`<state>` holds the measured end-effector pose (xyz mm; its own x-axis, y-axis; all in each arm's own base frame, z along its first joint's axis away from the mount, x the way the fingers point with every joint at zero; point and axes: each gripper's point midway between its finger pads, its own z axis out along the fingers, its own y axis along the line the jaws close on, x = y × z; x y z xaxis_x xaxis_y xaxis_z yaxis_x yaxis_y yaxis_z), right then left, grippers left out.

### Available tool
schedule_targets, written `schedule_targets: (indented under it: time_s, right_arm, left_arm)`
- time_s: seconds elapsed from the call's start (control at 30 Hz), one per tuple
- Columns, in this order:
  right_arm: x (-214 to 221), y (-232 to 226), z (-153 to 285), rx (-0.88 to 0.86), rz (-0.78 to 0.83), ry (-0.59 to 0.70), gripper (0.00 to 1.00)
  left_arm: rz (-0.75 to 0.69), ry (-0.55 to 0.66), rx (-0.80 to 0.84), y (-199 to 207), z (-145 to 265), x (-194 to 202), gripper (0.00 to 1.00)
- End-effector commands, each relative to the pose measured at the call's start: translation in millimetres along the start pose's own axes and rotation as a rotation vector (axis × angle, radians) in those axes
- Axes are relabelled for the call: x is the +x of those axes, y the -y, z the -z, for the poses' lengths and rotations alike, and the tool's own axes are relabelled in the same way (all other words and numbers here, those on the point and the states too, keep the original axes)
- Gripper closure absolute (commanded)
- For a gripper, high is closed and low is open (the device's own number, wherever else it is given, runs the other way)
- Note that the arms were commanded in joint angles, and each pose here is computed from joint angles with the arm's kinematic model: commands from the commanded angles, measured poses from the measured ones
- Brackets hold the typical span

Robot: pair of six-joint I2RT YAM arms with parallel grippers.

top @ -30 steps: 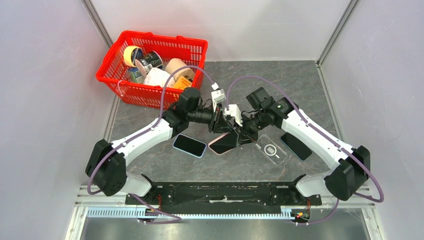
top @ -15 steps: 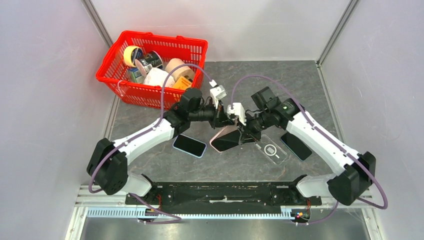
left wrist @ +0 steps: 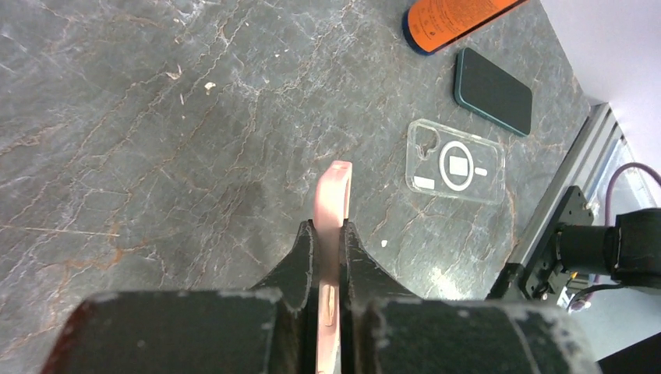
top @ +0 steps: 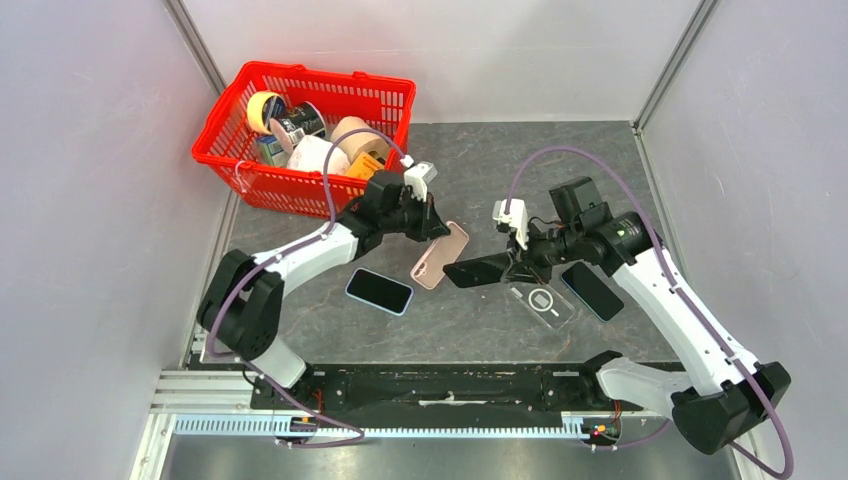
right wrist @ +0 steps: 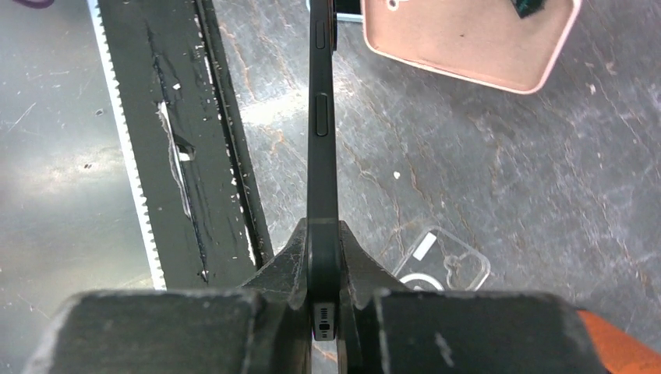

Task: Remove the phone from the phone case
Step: Place the phone case at the center of the board.

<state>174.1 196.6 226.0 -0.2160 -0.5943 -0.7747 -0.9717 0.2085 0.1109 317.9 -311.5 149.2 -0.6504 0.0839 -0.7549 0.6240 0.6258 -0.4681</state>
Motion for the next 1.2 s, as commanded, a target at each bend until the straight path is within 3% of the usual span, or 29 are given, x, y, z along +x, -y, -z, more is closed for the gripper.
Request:
schedule_targets:
  time_s: [0.0, 0.4, 0.7, 0.97, 1.0, 1.03, 1.17]
  right_arm:
    - [-10, 10, 15, 0.072, -0.020, 0.062, 1.00]
    - [15, 40, 34, 0.241, -0.159, 0.009, 1.00]
    - [25, 39, 36, 0.228, -0.207, -0.021, 1.00]
    - [37, 40, 27, 0.181, -0.239, -0.053, 1.00]
    - [37, 40, 26, 0.177, -0.241, -0.053, 1.00]
    - [38, 40, 25, 0.173, -0.243, -0.054, 1.00]
    - [41, 38, 24, 0.158, -0.234, -0.058, 1.00]
  left_arm:
    - [0.088, 0.056, 0.045, 12, -16, -28, 0.98]
    - [0.295, -0.038, 0.179, 11, -107, -44, 0.98]
    - [0.349, -0.146, 0.216, 7, -166, -21, 0.97]
    - [0.319, -0.205, 0.202, 2, -168, -6, 0.58]
    - [0.308, -0.211, 0.206, 4, -165, -7, 0.38]
    - [0.286, -0.218, 0.206, 6, -161, -8, 0.28]
    - [0.187, -0.200, 0.210, 17, -133, -31, 0.20]
